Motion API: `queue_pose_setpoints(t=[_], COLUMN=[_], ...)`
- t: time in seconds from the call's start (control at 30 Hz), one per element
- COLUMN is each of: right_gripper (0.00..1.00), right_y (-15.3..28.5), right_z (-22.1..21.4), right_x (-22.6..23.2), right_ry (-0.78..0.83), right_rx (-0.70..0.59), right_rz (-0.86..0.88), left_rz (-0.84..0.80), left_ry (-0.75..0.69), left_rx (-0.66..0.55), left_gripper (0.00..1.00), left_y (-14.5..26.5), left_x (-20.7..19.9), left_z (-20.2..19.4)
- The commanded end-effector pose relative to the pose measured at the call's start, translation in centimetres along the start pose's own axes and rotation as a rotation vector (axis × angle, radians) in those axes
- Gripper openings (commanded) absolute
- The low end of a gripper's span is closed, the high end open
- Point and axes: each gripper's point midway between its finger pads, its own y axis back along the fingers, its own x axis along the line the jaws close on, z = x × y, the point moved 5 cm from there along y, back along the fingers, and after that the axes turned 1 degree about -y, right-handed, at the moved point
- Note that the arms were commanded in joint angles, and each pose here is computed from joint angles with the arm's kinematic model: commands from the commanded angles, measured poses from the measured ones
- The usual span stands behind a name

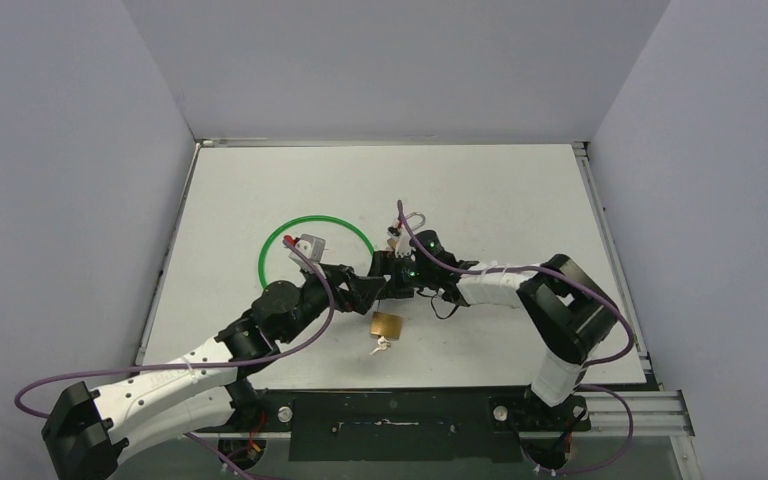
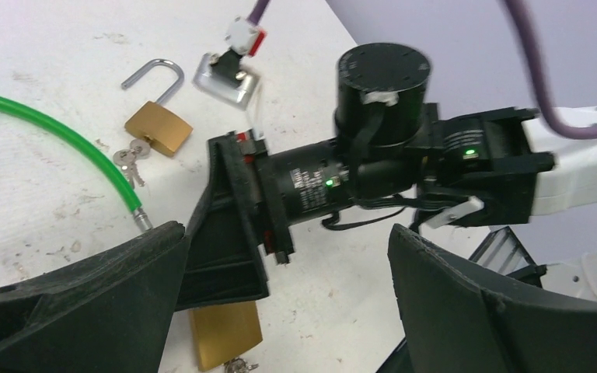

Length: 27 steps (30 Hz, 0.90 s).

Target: Unlock with the key

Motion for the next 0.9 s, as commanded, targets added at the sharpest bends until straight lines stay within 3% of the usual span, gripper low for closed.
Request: queue_pose_setpoints(t=[0.0, 0.27, 0.57, 0.7, 0.87], right_gripper=[0.8, 0.83, 0.82, 0.82, 0.82], right_y=[3.0, 9.8, 24.1, 26.6, 26.7], right_z=[4.0, 5.3, 4.9, 2.7, 1.6], right_x=[2.8, -1.5, -9.7, -13.6, -16.6], right_ry=[0.161, 0.217, -0.052, -0.232, -0.334], right_rx=[-0.162, -0.28, -0.617, -0.62, -0.604], right_rz=[-0.04, -0.49, -1.041, -1.122, -1.104], left_rz=[0.039, 0.078, 0.111, 0.113, 0.107], left_ry=[-0.014, -0.027, -0.052, -0.054, -0.044], left_rx=[-0.058, -0.066, -0.054, -0.042, -0.029], left_gripper=[0.97, 0.97, 0.97, 0.97, 0.97], left_y=[0.3, 0.8, 1.1, 0.9, 0.6], left_x=[-0.2, 0.1, 0.8, 0.9, 1.0], left_z=[2.3, 3.0, 2.9, 2.5, 1.9])
